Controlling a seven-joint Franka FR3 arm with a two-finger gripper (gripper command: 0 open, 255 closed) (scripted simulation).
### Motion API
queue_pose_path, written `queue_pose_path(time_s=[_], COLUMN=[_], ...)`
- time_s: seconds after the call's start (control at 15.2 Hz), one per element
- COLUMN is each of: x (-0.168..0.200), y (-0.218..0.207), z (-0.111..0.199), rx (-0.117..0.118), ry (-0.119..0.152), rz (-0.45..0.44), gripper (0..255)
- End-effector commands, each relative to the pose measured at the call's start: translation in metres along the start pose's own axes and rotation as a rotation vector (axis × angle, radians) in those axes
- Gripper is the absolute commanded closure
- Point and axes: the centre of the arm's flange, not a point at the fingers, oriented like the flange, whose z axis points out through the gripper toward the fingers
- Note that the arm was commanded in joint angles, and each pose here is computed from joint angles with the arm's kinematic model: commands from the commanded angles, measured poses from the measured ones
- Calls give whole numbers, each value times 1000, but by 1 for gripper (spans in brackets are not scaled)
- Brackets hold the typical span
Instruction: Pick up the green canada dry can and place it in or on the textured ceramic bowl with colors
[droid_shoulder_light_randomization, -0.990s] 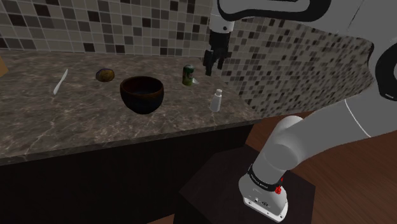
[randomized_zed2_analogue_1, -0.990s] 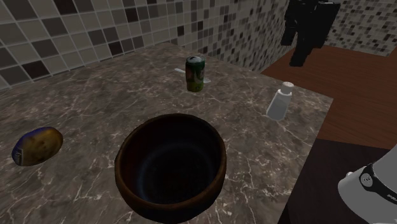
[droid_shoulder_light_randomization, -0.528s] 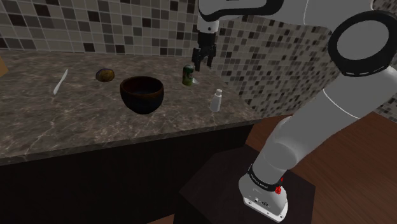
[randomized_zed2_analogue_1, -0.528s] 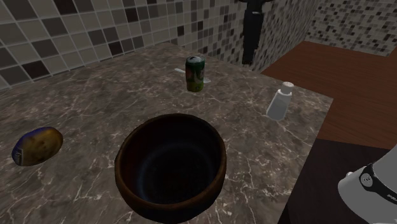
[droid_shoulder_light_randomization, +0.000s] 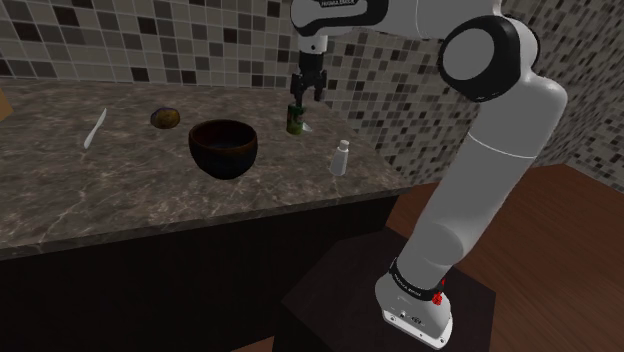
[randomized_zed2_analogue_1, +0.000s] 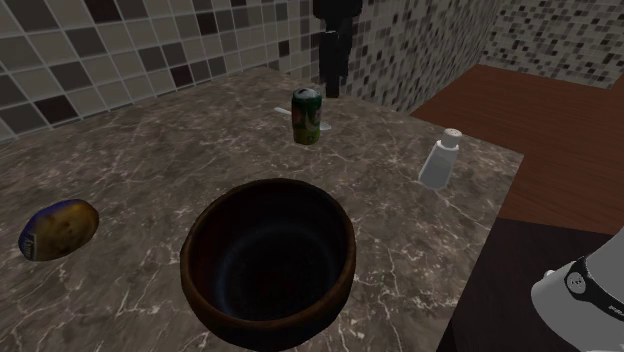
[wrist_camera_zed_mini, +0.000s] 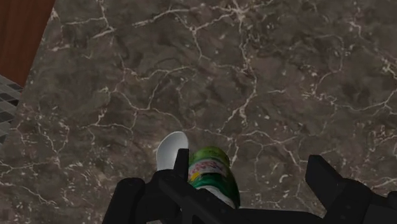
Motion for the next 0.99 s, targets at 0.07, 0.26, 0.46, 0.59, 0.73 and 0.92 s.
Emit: queue_pose_path(time_s=[0.07, 0.26, 0.46, 0.59, 0.73, 0.92], x=[37, 68, 68, 67, 67, 67], y=[17, 34, 34, 34, 34, 34], z=[9, 18, 34, 44, 55, 58], rx=[10, 18, 18, 18, 18, 18], ry=[-9, -16, -16, -16, -16, -16], rz=[19, 35, 35, 35, 35, 35], gripper=[0, 0, 0, 0, 0, 0])
